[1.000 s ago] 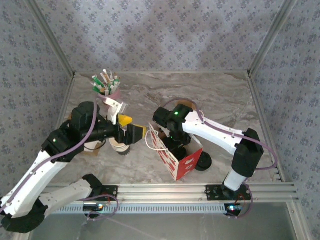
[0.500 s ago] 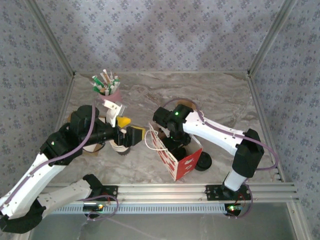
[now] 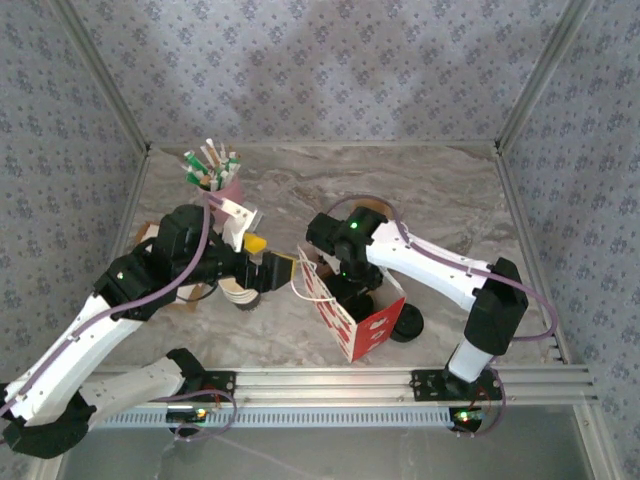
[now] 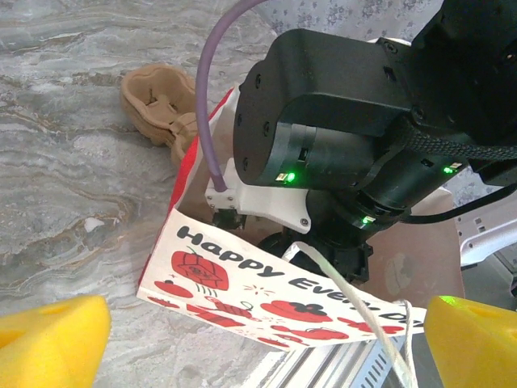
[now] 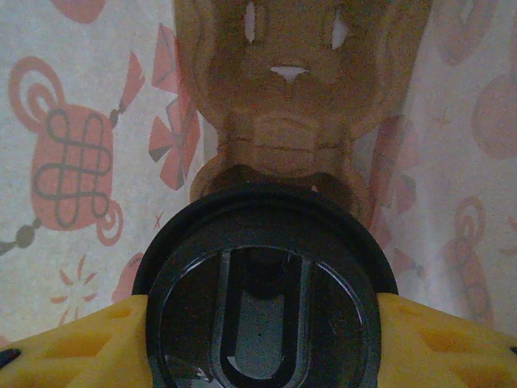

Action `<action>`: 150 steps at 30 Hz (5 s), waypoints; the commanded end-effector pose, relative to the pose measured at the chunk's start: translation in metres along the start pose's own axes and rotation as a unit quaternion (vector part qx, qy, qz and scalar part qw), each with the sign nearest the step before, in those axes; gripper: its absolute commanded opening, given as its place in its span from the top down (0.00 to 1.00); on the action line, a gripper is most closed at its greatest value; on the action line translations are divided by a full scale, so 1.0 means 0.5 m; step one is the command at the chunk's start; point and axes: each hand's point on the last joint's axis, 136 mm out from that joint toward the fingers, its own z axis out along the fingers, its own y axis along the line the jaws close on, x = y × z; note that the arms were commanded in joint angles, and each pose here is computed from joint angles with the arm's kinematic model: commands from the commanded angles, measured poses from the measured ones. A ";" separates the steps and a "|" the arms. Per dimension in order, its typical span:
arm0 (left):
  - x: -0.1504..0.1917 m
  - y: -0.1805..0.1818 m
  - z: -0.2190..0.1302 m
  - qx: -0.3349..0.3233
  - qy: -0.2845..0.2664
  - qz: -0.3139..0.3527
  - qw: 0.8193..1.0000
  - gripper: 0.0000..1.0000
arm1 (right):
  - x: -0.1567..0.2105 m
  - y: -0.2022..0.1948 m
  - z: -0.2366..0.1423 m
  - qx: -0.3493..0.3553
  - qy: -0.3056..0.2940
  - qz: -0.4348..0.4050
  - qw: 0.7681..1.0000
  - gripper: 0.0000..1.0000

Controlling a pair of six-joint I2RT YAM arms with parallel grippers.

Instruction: Pack the takeout coffee

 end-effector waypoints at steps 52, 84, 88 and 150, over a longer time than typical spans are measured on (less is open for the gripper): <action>-0.014 -0.022 -0.005 0.004 0.003 0.030 1.000 0.01 | 0.011 0.009 0.006 -0.002 0.028 -0.003 1.000 0.38; -0.017 -0.022 -0.003 0.004 0.004 0.030 1.000 0.00 | 0.003 0.007 0.027 -0.012 0.025 0.002 1.000 0.38; -0.017 -0.023 -0.002 0.004 0.005 0.030 1.000 0.01 | 0.002 0.006 0.034 -0.015 0.029 0.004 0.999 0.38; -0.022 -0.023 0.002 0.003 0.006 0.033 0.999 0.01 | -0.001 -0.006 0.051 -0.017 0.032 0.007 0.999 0.32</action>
